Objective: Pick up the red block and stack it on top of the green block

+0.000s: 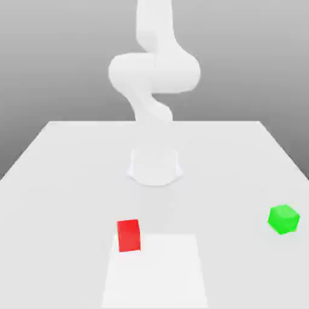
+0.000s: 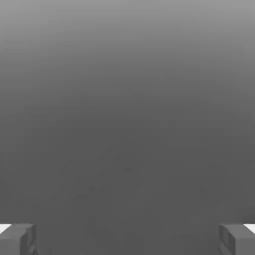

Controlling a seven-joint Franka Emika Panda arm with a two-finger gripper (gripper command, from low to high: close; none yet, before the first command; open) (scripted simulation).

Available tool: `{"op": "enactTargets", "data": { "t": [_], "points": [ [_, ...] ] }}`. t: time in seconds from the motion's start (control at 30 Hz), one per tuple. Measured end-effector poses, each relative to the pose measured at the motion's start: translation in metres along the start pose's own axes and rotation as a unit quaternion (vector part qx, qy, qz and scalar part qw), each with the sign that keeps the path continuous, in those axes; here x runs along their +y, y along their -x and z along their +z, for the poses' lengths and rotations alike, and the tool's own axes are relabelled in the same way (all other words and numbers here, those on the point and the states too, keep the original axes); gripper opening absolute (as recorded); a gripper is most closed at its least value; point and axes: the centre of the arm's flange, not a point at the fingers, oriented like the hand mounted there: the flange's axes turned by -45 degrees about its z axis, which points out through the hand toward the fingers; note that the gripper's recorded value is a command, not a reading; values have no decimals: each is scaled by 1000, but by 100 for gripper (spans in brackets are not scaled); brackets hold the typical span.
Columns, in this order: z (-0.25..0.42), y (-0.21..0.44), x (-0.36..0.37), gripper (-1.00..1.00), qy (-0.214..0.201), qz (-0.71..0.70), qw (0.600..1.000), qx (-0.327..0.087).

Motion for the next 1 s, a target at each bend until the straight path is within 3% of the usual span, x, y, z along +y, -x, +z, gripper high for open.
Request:
{"op": "enactTargets", "data": {
  "t": [0.3,0.57,0.8,0.83,1.0],
  "points": [
    [198,116,29,0,4,-41,985,-167],
    [307,300,46,0,-28,-70,942,-326],
    [358,369,47,0,-35,-74,933,-351],
    [361,372,47,-100,-35,-74,933,-352],
    [361,372,47,-100,-35,-73,932,-352]
  ]
}}
